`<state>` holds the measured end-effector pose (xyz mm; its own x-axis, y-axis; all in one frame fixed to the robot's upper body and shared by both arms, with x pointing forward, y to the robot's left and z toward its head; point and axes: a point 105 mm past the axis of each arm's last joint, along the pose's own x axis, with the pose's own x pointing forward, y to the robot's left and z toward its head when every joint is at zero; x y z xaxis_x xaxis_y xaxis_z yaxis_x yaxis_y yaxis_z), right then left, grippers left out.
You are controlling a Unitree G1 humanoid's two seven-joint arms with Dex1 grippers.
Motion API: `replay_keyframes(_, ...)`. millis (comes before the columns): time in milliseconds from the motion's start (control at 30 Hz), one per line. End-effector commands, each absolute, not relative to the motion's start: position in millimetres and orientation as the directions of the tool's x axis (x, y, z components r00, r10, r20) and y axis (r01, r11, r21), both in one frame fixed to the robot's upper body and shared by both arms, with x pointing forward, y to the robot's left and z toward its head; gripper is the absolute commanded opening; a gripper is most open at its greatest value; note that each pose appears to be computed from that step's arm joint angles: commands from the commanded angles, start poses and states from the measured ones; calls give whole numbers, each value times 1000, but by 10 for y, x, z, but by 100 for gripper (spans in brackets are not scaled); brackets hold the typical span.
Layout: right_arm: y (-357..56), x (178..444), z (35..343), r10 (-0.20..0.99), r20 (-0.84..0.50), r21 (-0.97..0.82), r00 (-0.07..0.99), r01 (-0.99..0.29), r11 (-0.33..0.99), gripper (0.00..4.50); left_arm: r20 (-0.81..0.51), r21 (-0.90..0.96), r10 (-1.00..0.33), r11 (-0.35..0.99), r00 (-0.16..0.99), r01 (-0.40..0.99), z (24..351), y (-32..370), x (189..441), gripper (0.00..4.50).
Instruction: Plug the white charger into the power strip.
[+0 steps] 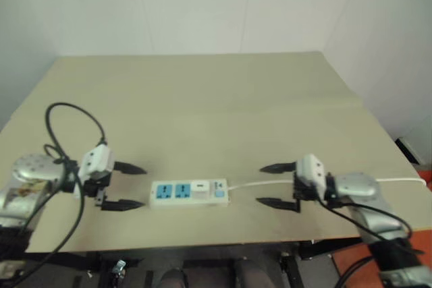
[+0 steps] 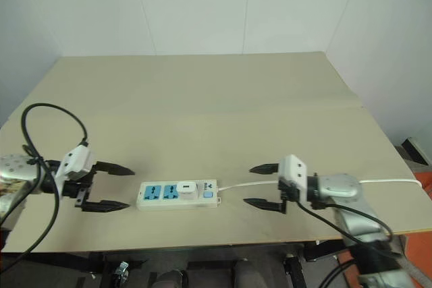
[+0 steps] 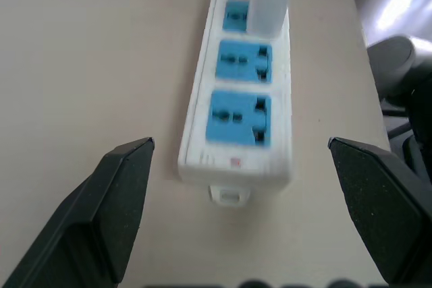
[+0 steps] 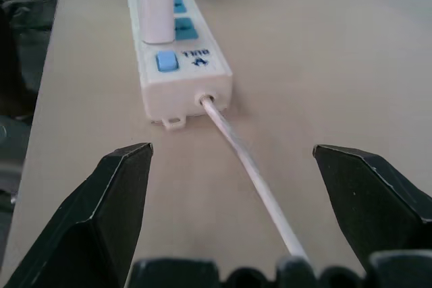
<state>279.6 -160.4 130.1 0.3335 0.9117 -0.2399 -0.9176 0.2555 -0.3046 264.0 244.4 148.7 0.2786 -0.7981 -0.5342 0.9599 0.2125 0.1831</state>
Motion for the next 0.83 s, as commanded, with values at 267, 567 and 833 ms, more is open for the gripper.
replay_keyframes(267, -2157, 2550, 1662, 843, -244, -353, 480, -853, 383, 444, -583, 250, -700, 327, 411, 911, 1811, 2880, 2254, 450)
replay_keyframes(567, -2205, 2519, 1668, 828, -249, -351, 502, -844, 406, 444, -567, 222, -715, 346, 409, 912, 1790, 2791, 2174, 450)
replay_keyframes(833, -2216, 2471, 1647, 819, -262, -343, 510, -843, 415, 444, -551, 198, -742, 327, 381, 924, 1794, 2720, 2172, 450)
